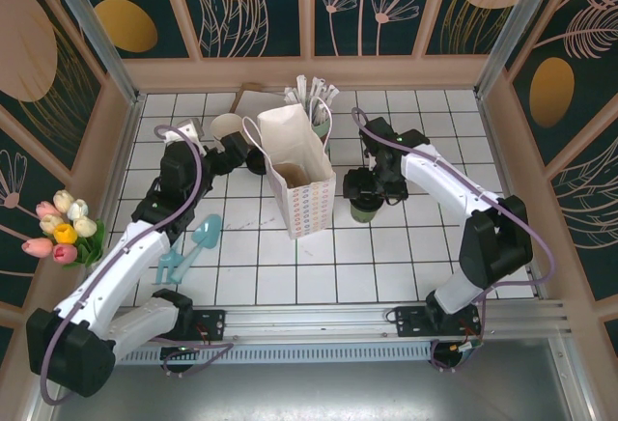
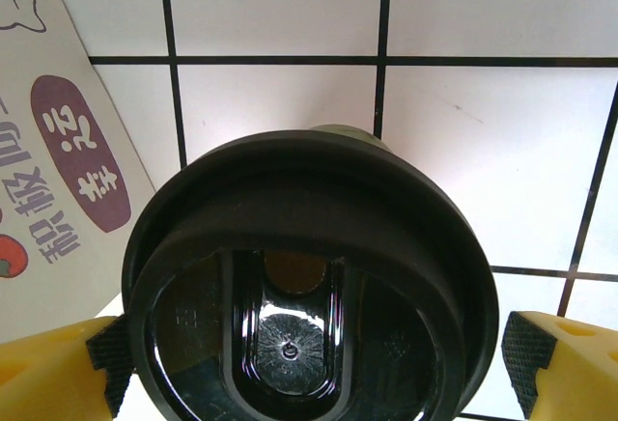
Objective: Pack the takeout coffee
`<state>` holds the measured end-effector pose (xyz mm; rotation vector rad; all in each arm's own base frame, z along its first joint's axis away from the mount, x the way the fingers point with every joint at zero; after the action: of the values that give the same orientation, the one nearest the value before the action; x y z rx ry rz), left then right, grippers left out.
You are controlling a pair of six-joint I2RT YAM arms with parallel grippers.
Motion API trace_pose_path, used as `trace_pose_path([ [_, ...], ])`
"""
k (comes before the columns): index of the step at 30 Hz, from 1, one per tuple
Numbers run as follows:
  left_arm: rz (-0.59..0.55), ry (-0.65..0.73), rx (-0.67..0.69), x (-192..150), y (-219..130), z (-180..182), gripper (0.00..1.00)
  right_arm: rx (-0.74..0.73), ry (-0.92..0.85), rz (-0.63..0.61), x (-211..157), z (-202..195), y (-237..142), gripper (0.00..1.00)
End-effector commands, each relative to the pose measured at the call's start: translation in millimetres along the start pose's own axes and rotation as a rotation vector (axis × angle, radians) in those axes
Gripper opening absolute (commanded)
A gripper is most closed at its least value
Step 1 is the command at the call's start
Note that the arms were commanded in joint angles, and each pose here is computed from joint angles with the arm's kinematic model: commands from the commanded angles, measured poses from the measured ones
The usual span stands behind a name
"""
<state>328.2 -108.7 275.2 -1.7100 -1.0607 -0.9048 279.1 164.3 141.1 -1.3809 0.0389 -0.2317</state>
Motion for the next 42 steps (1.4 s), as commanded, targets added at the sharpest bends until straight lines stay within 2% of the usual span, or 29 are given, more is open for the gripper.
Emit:
trace_pose_path([
  [1, -0.048, 0.041, -0.021, 14.0, -6.8, -4.6, 0.99, 0.002, -0.002, 0.043, -7.2, 3.7, 0.4, 0.99],
  [11, -0.031, 0.057, -0.036, 4.4, -0.4, -4.6, 0.99, -0.003, 0.028, 0.053, -5.9, 7.3, 3.8, 0.99],
  [18, -0.002, 0.061, -0.035, -3.8, 3.7, -3.5, 0.99, -0.084, 0.023, 0.060, -6.9, 1.0, 9.1, 0.99],
  [42, 0.007, 0.079, -0.015, -8.6, 2.5, 1.2, 0.99, -0.185, -0.031, 0.110, -4.9, -2.9, 12.6, 0.99],
])
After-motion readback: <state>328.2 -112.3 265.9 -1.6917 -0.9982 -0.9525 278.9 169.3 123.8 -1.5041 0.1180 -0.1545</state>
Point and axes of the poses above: each hand's point on the last joint's axis, 136 mm out from that joint toward the fingers, its own y axis out along the fingers, its own z axis along the line the jaws close on, x = y × z, the point moved 2 cm from there along -y, back along the fingers, and after that the axes turned 14 degrees about y, right-handed, at the moved point
